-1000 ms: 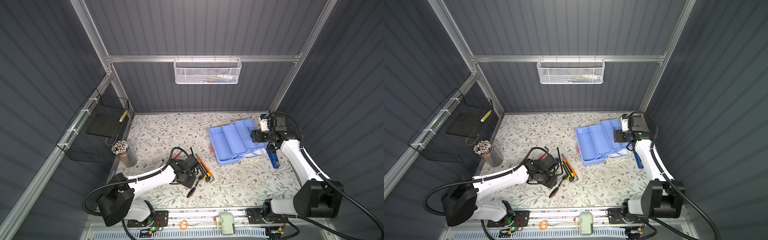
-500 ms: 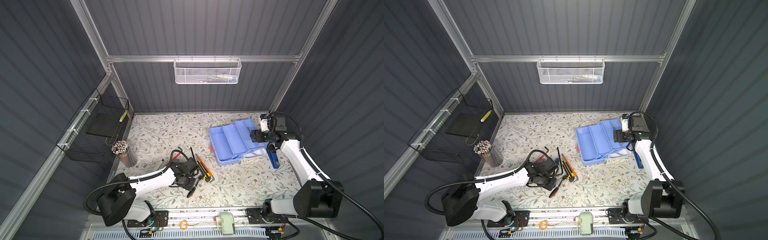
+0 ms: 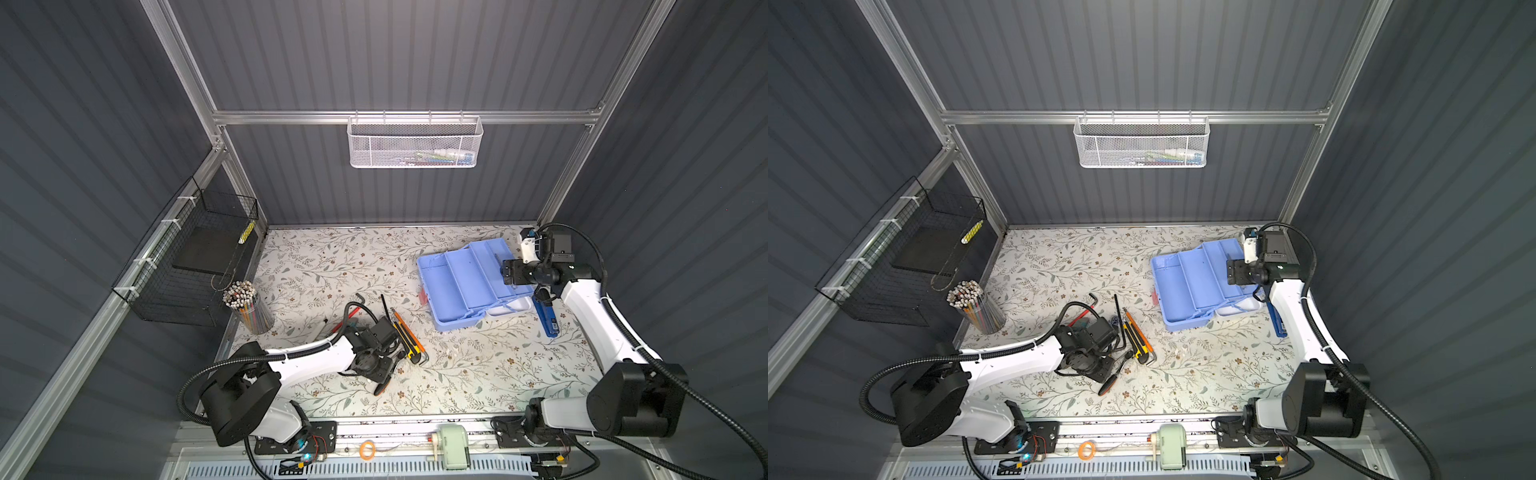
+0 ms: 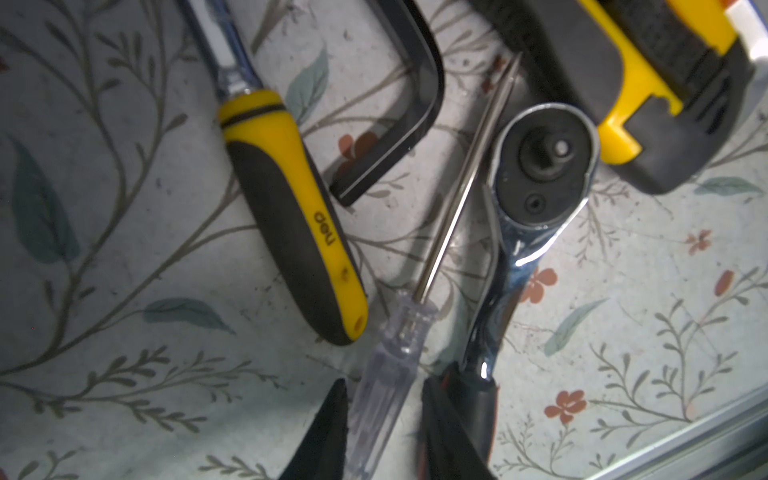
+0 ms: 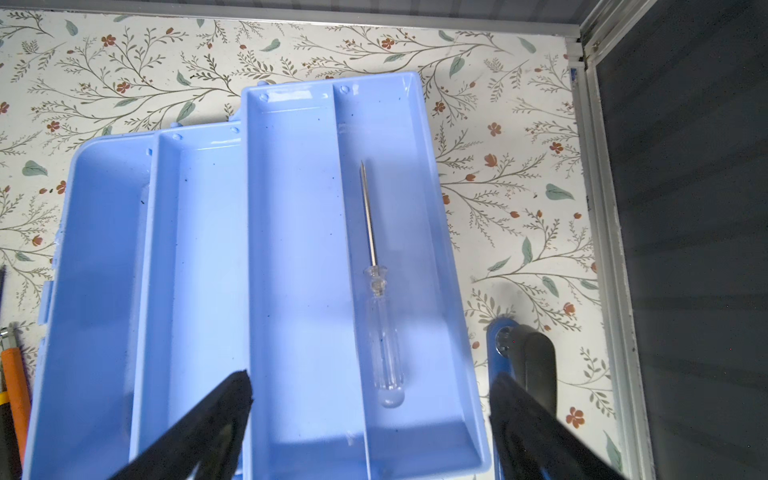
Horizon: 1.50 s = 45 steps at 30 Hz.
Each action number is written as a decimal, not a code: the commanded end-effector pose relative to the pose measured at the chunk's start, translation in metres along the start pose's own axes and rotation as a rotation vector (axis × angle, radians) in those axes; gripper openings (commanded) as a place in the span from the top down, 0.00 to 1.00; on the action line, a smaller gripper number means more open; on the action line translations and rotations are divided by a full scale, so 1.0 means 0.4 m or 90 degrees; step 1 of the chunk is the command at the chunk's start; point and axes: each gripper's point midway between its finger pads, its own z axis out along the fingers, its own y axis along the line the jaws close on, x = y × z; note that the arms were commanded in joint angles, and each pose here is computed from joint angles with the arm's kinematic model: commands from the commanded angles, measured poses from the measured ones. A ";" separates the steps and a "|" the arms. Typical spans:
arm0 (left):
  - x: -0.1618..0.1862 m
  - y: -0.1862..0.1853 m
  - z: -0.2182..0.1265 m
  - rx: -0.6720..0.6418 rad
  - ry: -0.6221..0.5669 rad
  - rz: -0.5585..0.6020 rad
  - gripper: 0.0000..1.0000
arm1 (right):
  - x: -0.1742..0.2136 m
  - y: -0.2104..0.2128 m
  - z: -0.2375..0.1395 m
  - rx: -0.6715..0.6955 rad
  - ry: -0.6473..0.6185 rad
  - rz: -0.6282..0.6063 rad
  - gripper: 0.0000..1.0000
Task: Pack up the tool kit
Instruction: 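Lower the left gripper and grasp the second clear-handled screwdriver, then lift the screwdriver with the left gripper and pass it to the right gripper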
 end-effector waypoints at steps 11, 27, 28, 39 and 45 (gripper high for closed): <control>0.017 -0.011 0.016 -0.014 0.017 0.001 0.71 | -0.013 -0.009 -0.032 0.001 -0.019 0.002 0.08; -0.014 -0.023 -0.017 -0.011 -0.013 0.002 0.83 | -0.015 -0.021 -0.051 -0.007 -0.034 0.023 0.07; -0.019 -0.025 -0.022 -0.009 -0.017 0.003 0.83 | -0.014 -0.020 -0.050 -0.009 -0.034 0.024 0.07; -0.104 -0.057 -0.109 0.003 -0.091 0.019 0.83 | -0.012 0.011 -0.053 -0.052 -0.036 0.044 0.10; -0.175 -0.077 -0.174 0.006 -0.156 0.020 0.84 | -0.007 0.074 -0.059 -0.136 -0.035 0.099 0.16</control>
